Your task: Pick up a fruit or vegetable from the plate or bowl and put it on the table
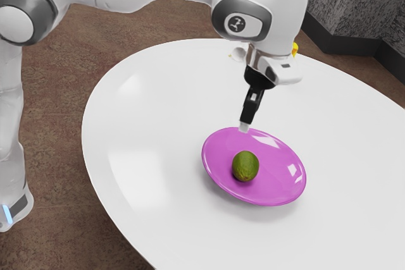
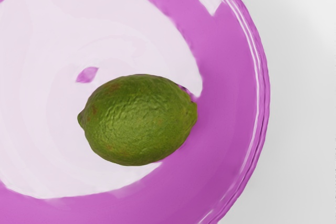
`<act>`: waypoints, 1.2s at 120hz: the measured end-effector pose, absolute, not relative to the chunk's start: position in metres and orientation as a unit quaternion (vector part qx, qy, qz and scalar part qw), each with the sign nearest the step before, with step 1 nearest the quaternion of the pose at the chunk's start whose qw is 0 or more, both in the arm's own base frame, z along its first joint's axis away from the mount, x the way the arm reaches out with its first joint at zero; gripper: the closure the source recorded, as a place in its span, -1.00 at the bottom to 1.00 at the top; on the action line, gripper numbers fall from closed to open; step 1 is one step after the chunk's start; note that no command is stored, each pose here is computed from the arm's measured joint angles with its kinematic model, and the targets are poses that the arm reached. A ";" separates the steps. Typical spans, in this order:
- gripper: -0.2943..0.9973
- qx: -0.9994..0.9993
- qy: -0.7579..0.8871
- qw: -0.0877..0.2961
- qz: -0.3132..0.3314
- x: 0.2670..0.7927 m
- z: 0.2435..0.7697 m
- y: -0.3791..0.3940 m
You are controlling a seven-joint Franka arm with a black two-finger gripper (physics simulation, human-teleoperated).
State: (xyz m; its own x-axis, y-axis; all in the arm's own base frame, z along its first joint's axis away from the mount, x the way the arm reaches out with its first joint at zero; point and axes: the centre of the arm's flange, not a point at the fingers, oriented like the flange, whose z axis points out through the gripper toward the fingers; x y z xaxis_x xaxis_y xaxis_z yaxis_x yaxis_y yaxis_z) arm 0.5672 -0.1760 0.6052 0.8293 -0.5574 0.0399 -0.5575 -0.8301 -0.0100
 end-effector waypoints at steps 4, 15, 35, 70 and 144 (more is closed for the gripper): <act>-0.54 0.957 -0.291 0.000 0.021 0.570 0.604 -0.176; -0.54 0.958 -0.286 -0.002 0.024 0.574 0.603 -0.174; -0.54 0.977 -0.213 0.011 0.027 0.584 0.600 -0.177; -0.54 0.996 0.024 0.086 0.012 0.607 0.598 -0.160; -0.54 0.950 0.312 0.014 0.000 0.611 0.573 -0.164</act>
